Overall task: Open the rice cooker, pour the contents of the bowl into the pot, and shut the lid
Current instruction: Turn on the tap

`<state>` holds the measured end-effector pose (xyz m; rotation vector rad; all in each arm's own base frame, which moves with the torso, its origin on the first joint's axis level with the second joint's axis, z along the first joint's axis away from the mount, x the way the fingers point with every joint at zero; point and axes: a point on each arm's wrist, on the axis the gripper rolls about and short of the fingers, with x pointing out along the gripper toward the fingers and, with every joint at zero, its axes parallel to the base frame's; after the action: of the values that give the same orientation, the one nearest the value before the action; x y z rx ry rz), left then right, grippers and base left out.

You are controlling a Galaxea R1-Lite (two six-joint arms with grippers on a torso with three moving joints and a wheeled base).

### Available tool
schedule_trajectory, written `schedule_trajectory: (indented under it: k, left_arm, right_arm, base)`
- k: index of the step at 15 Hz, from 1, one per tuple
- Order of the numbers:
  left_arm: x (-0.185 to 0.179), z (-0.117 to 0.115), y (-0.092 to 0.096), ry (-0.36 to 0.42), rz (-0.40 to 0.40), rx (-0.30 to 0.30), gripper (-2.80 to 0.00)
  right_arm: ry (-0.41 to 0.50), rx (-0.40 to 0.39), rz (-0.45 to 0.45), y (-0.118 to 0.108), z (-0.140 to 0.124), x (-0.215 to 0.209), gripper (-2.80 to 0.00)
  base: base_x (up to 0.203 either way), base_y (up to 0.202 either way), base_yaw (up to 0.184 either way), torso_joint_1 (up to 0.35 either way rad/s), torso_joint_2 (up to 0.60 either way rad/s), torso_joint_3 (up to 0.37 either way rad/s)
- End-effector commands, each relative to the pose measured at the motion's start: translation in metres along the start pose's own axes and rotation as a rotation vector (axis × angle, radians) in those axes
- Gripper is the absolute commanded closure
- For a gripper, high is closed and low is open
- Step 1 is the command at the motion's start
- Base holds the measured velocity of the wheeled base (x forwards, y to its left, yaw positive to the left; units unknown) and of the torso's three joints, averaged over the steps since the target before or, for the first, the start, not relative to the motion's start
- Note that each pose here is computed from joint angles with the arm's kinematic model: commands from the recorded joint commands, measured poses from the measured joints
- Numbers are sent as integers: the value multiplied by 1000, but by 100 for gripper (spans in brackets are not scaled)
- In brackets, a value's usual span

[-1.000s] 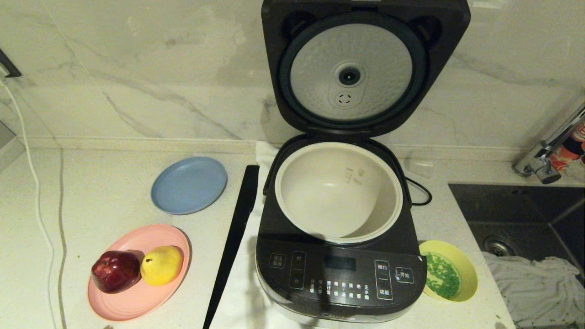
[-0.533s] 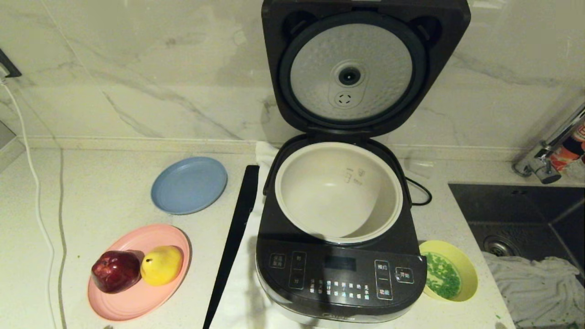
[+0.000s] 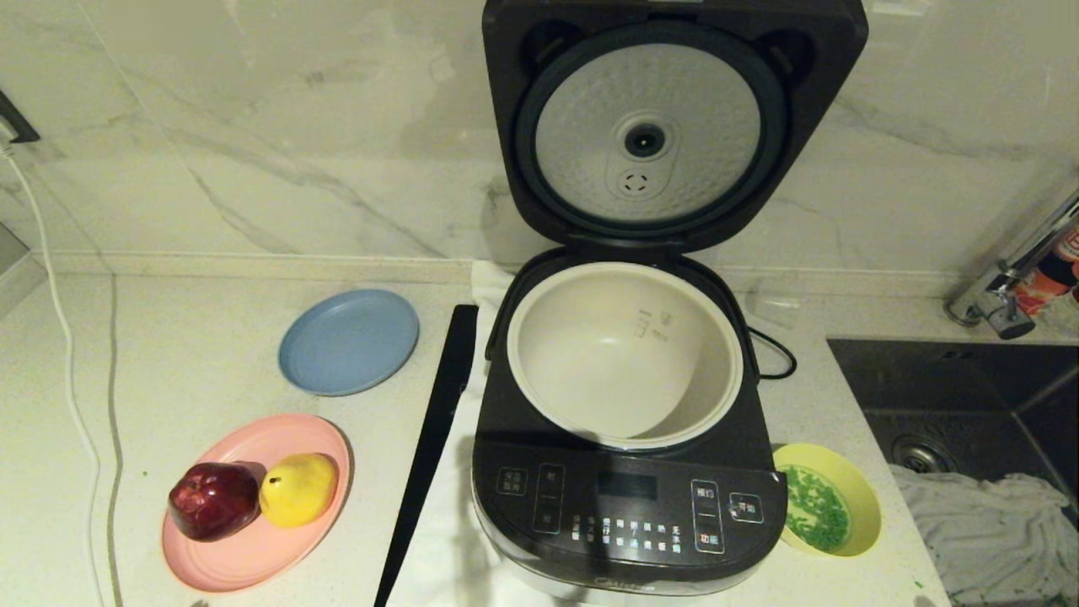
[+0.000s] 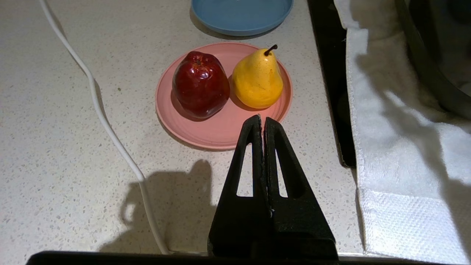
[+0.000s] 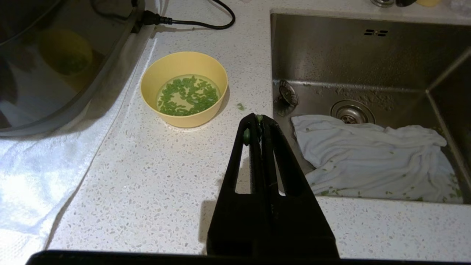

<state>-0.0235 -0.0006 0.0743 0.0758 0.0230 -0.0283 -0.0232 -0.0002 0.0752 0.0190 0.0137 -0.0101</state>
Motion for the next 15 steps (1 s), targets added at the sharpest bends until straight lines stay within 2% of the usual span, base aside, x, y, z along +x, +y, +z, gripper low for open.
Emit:
schedule_trajectory:
  k: [1, 3, 7, 11, 13, 15]
  left_arm:
    - [0, 0, 0, 0, 0, 1, 0]
    - [0, 0, 0, 0, 0, 1, 0]
    - [0, 0, 0, 0, 0, 1, 0]
    - [0, 0, 0, 0, 0, 1, 0]
    - [0, 0, 0, 0, 0, 1, 0]
    - [0, 0, 0, 0, 0, 1, 0]
  right_arm:
    - [-36, -6, -4, 0, 9, -3, 0]
    - [-83, -9, -10, 0, 40, -12, 0]
    - [88, -14, -25, 1, 84, 14, 0]
    - [251, -29, -118, 0, 129, 91, 0]
    - [314, -43, -196, -2, 138, 142, 0]
    - [338, -52, -293, -9, 143, 194, 0]
  base:
    - [0, 0, 0, 0, 0, 0]
    - [0, 0, 0, 0, 0, 0]
    - [0, 0, 0, 0, 0, 0]
    - [0, 0, 0, 0, 0, 0]
    - [0, 0, 0, 0, 0, 0]
    - [0, 0, 0, 0, 0, 0]
